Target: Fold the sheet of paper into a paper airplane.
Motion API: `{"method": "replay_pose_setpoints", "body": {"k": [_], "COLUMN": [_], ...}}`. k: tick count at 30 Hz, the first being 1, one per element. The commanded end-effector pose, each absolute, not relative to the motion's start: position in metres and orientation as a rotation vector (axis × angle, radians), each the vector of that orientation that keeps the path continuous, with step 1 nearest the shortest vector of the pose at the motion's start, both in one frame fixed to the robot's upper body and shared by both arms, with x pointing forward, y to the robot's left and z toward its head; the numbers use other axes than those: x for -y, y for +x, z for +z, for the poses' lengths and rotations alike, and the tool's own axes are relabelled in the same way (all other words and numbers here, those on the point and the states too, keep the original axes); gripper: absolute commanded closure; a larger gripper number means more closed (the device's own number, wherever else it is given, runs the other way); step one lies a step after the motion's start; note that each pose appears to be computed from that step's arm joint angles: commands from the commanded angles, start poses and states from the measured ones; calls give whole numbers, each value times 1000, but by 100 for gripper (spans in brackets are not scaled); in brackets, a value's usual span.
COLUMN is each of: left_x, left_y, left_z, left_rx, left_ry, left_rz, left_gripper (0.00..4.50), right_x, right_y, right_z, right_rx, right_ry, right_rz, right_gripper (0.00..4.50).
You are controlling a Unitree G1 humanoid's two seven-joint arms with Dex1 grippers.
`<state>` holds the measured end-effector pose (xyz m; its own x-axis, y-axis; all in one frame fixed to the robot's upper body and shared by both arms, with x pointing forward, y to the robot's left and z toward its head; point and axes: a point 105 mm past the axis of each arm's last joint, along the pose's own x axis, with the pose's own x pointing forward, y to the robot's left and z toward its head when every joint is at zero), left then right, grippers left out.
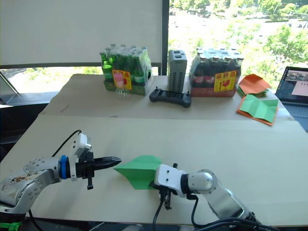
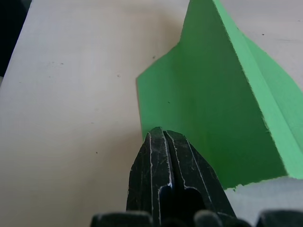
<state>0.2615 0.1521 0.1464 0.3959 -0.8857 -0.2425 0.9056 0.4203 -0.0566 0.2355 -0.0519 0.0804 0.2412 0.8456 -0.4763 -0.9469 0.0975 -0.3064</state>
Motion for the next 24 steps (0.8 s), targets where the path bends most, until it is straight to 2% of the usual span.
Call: {"method": "replay_pose_setpoints", "body": {"k": [1, 6, 12, 24], "left_x": [-147, -129, -124, -118], "left_y": [268, 275, 287, 267], "left_z": [157, 146, 125, 109], "left_rx": [-204, -233, -276, -326], "left_ry": [142, 199, 209, 280], "left_rz": [-1171, -1271, -1305, -1403], "left_gripper": [450, 450, 450, 450], "right_x": [50, 52, 48, 46], "right_y": [233, 241, 236, 238], "right_z": [82, 72, 74, 75], "right_rx": [-198, -267, -248, -233], "right_ry": [-628, -616, -628, -632], "right_rz": [1352, 1314, 1335, 1319], "right_gripper": [444, 444, 444, 444]}}
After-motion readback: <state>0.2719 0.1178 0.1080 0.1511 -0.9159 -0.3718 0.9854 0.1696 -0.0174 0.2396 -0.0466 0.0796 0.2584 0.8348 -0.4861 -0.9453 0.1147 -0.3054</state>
